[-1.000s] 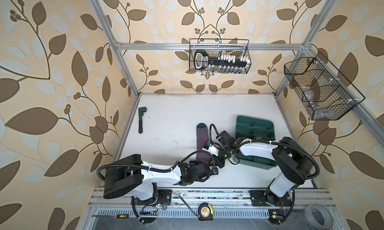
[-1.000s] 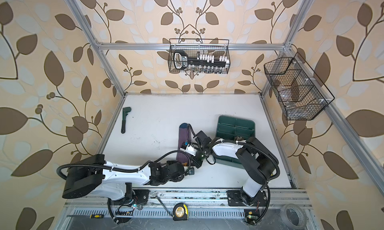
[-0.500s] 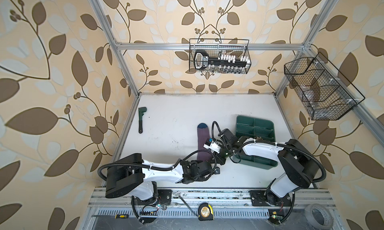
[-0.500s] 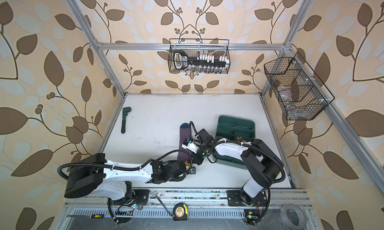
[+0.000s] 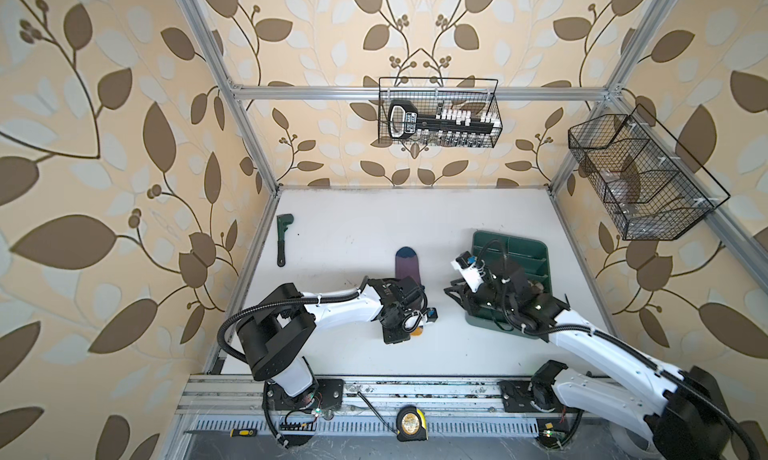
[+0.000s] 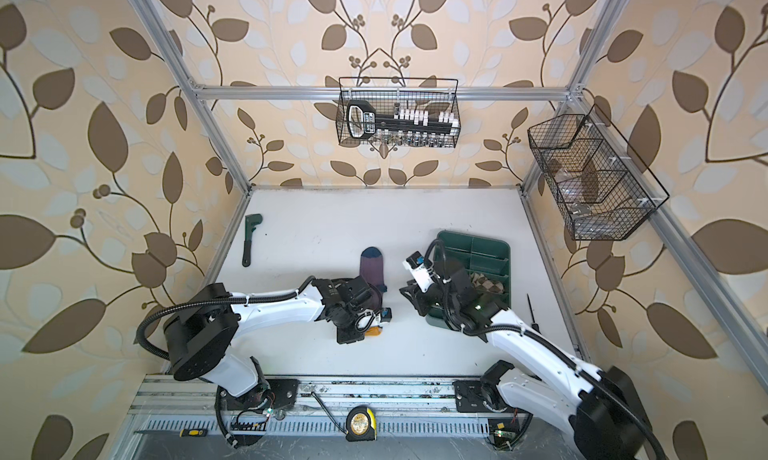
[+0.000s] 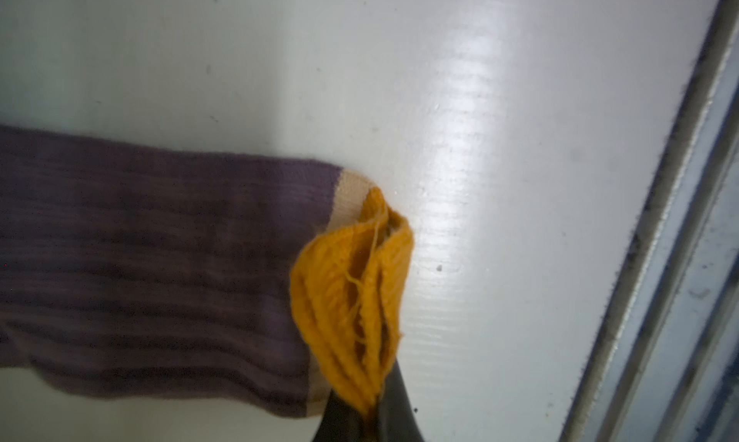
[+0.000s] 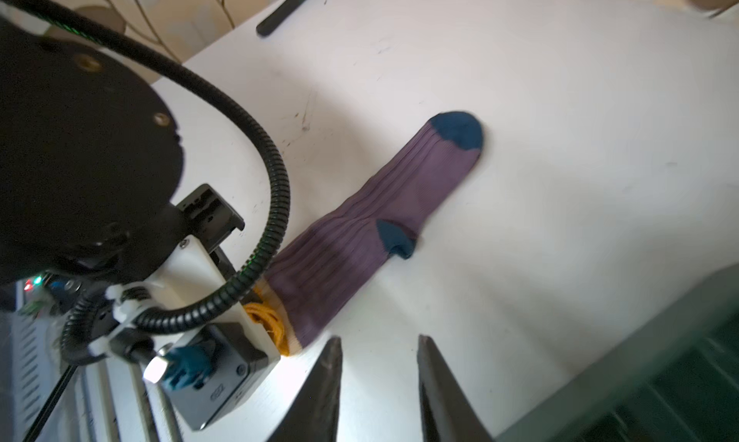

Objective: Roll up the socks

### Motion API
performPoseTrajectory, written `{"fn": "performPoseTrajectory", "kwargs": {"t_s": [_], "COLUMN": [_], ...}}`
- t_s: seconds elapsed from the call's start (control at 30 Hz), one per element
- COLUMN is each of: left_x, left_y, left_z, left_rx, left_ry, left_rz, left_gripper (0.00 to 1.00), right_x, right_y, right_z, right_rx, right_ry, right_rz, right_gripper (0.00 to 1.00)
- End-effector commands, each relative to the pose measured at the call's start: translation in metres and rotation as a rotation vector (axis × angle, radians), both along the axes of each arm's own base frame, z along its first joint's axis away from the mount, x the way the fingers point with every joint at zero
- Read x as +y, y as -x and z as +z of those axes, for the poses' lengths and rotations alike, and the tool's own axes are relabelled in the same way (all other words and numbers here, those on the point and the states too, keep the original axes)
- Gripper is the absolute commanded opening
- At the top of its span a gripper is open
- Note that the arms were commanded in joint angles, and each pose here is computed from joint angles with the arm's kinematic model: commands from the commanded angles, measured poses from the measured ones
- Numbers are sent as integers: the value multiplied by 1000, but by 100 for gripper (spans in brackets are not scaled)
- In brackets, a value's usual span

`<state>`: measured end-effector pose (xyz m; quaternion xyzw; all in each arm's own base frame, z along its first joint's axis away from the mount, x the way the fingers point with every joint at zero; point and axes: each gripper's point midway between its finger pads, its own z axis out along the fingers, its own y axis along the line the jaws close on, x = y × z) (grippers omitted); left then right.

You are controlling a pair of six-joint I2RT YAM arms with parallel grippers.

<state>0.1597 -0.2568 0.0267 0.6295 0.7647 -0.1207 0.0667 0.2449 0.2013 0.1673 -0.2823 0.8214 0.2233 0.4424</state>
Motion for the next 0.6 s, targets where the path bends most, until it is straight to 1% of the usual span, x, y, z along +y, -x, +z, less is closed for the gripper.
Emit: {"fn": "performPoseTrajectory", "kwargs": {"t_s": [0.0,0.03,0.07,0.13,0.2,0.27,0.3,0.37,0.4,0.47,0.57], "left_x": [-2,-4,-5,-7,-11,-15,-17,-20,-22,-24,-27], "left_y": [13,11,9,7,5,4,4,4,2,0,-2], "left_z": [11,12,13,14,14,15,15,15,15,15,14], "left_rx": [138,152,162,201,237,281,307,350,370,406,438], "left_ry": [26,29,30,35,33,34,31,31,33,33,33], "left_rz": [-16,-9,-4,9,25,37,44,55,68,85,102], "left_gripper": [0,0,0,0,0,0,0,0,0,0,0], "right_x": [-30,-31,-28,-10,5,17,21,27,27,31,38], "right_y": [-7,0,9,39,63,82,90,101,101,104,115], "right_z": [33,40,45,48,46,35,27,11,5,-1,-23], "right_rx": [-135,-167,-190,-228,-230,-233,-250,-322,-381,-481,-627], "right_ry": [-68,-85,-101,-132,-151,-107,-54,81,170,299,537], "right_rz": [-177,-157,-105,99,249,362,403,470,475,510,633], "right_gripper": [33,34,35,35,35,33,33,33,34,34,34]}}
